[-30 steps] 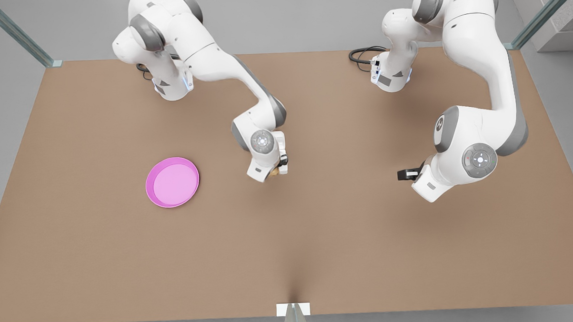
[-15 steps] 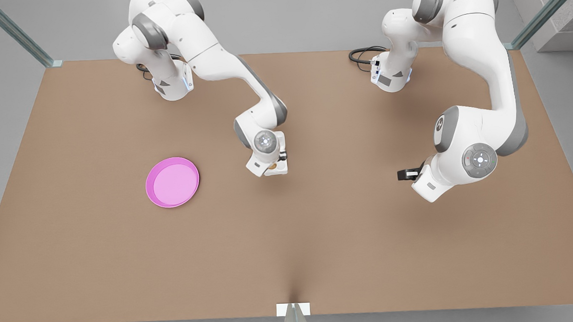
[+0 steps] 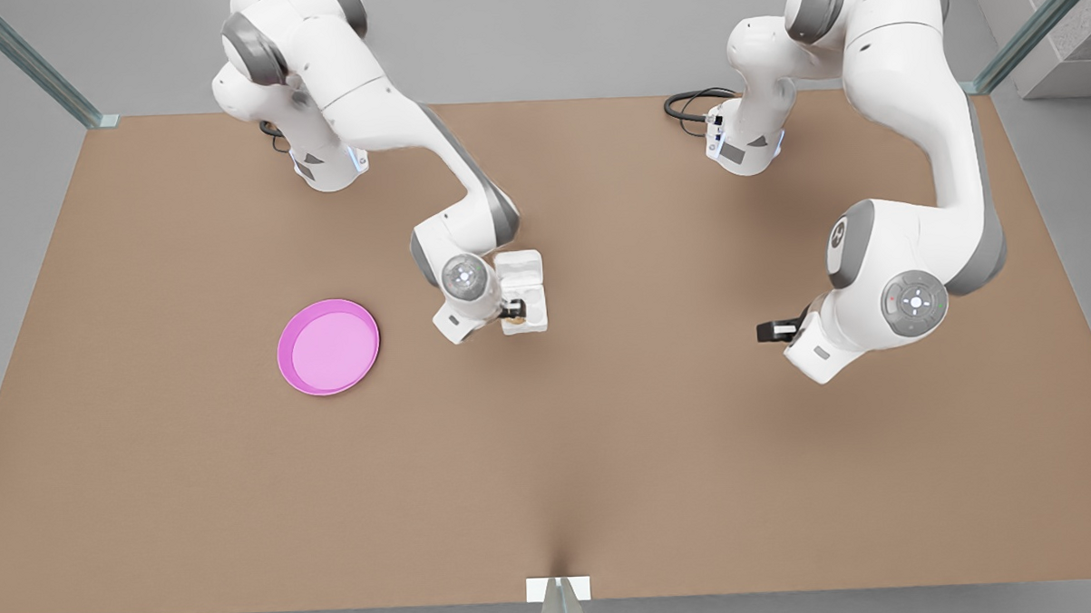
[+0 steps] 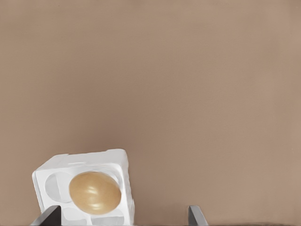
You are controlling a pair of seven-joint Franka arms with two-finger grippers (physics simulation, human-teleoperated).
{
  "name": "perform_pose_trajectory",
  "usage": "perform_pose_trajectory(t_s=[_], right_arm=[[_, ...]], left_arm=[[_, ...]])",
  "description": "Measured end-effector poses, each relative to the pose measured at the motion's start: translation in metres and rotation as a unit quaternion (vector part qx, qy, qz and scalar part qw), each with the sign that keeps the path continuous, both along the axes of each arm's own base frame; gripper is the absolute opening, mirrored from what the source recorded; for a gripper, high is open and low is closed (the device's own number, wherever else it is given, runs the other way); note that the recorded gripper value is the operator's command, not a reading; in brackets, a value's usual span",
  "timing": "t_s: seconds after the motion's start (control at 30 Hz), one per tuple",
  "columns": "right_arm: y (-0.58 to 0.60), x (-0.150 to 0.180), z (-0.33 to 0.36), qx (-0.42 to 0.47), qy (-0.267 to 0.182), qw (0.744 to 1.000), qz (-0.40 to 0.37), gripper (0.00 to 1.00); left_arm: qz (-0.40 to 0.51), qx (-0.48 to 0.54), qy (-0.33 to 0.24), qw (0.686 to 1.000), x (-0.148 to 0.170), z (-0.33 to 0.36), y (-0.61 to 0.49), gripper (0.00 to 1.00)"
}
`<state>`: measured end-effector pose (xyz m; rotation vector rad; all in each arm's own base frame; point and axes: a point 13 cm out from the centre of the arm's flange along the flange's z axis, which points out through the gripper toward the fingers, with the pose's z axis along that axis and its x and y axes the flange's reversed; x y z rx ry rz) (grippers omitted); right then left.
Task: Pack egg into the box and close the box lid
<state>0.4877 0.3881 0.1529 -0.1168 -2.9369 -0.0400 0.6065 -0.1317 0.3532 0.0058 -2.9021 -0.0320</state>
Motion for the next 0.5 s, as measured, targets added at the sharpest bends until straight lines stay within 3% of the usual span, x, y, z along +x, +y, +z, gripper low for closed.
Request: perform_pose_trajectory(t_s=[0.03, 0.17, 0.27, 0.33, 0.4, 0.47, 0.5], right_arm=[[-0.05, 0.023, 0.023, 0.004, -0.004, 0.999, -0.033, 1.0], [-0.339, 0.108, 0.141, -0.021, -0.068, 0.984, -0.161, 1.0], [-0.461, 0.099, 0.237, -0.035, -0.116, 0.974, -0.192, 1.0], [-0.496, 0.095, 0.274, -0.041, -0.129, 0.972, -0.19, 1.0], [-0.498, 0.117, 0.283, -0.043, -0.13, 0.977, -0.166, 1.0], [-0.378, 0.138, 0.276, -0.034, -0.121, 0.991, -0.05, 1.0], [-0.314, 0.133, 0.278, -0.029, -0.117, 0.993, 0.01, 1.0]], left_arm=[[-0.031, -0.02, -0.004, 0.999, -0.014, 0.015, -0.051, 0.21], [-0.196, -0.054, 0.007, 0.979, -0.174, 0.049, -0.307, 0.21], [-0.208, -0.052, 0.012, 0.977, -0.253, 0.054, -0.376, 0.21], [-0.175, -0.047, 0.023, 0.983, -0.275, 0.035, -0.402, 0.21], [-0.132, -0.029, 0.045, 0.99, -0.286, -0.008, -0.418, 0.21], [-0.082, -0.007, 0.057, 0.995, -0.286, -0.057, -0.425, 0.21], [-0.06, 0.0, 0.056, 0.997, -0.286, -0.074, -0.429, 0.21]])
